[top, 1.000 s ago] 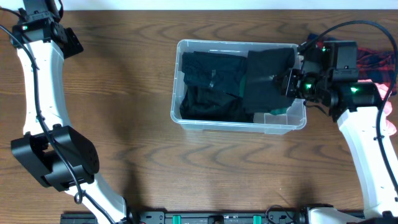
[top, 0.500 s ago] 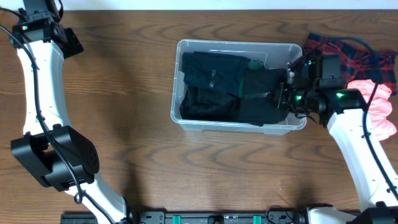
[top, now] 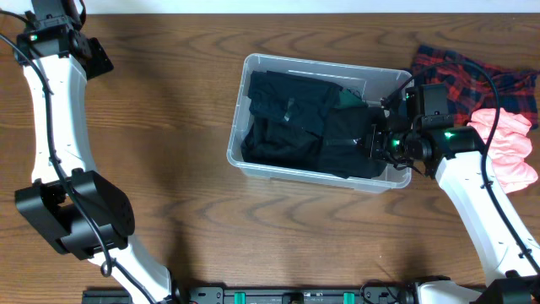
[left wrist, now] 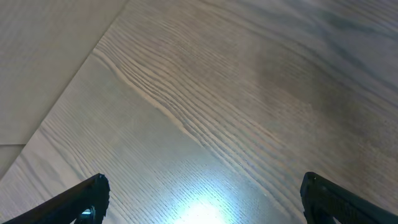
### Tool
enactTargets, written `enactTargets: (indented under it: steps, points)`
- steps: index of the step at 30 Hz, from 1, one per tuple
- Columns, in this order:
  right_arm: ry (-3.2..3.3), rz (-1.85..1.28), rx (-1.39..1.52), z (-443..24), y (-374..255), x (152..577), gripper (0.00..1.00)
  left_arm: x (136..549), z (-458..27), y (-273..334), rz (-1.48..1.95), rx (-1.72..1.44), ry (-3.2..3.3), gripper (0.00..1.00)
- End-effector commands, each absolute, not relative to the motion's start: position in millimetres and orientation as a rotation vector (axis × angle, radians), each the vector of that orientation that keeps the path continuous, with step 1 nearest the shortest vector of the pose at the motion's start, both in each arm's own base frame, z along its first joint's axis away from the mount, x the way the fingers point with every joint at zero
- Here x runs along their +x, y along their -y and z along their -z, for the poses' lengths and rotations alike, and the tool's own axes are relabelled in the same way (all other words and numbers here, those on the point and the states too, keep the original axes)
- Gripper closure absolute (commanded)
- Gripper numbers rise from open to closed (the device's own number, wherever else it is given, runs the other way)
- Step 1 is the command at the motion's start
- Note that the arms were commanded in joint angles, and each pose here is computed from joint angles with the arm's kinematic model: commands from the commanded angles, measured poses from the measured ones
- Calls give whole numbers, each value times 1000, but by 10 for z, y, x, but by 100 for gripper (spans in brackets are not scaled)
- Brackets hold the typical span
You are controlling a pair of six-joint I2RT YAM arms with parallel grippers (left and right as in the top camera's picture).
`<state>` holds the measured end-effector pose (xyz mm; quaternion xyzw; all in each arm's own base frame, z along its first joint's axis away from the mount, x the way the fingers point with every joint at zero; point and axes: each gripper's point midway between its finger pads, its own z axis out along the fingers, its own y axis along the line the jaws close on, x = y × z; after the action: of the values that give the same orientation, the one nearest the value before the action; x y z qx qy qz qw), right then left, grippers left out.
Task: Pack container
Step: 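Lower the black garment into the container's right side and release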
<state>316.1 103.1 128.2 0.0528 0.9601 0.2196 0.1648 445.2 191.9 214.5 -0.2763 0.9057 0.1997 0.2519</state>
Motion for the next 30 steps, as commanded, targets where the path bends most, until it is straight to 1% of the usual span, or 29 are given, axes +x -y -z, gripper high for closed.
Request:
enactTargets:
  steps: [1, 3, 5, 8, 9, 21, 22, 23, 24, 27, 28, 30]
  points:
    - [-2742, -597, 48, -1253, -1055, 3124, 85, 4438, -2128, -1947, -561, -759, -2466, 2]
    - [-2745, -555, 55, -1236, -1006, 3135, 84, 4438, -2128, -1947, -561, -759, -2466, 2]
    - [-2747, -528, 61, -1226, -975, 3142, 87, 4438, -2128, -1947, -561, -759, -2466, 2]
    - [-2747, -525, 63, -1224, -971, 3143, 96, 4438, -2128, -1947, -561, -759, -2466, 2]
    - [-2747, -524, 63, -1224, -970, 3142, 97, 4438, -2128, -1947, -561, -759, -2466, 2]
    - [-2776, -439, 95, -1171, -849, 3107, 96, 4438, -2128, -1947, -561, -759, -2466, 2]
    - [-2777, -435, 96, -1170, -844, 3107, 93, 4438, -2128, -1947, -561, -759, -2466, 2]
    - [-2778, -430, 96, -1167, -838, 3105, 89, 4438, -2128, -1947, -561, -759, -2466, 2]
    - [-2780, -425, 97, -1164, -832, 3103, 77, 4438, -2128, -1947, -561, -759, -2466, 2]
    - [-2778, -420, 86, -1164, -828, 3106, 48, 4438, -2128, -1947, -561, -759, -2466, 2]
    - [-2776, -417, 73, -1165, -826, 3109, 41, 4438, -2128, -1947, -561, -759, -2466, 2]
    - [-2770, -410, 36, -1168, -824, 3117, 32, 4438, -2128, -1947, -561, -759, -2466, 2]
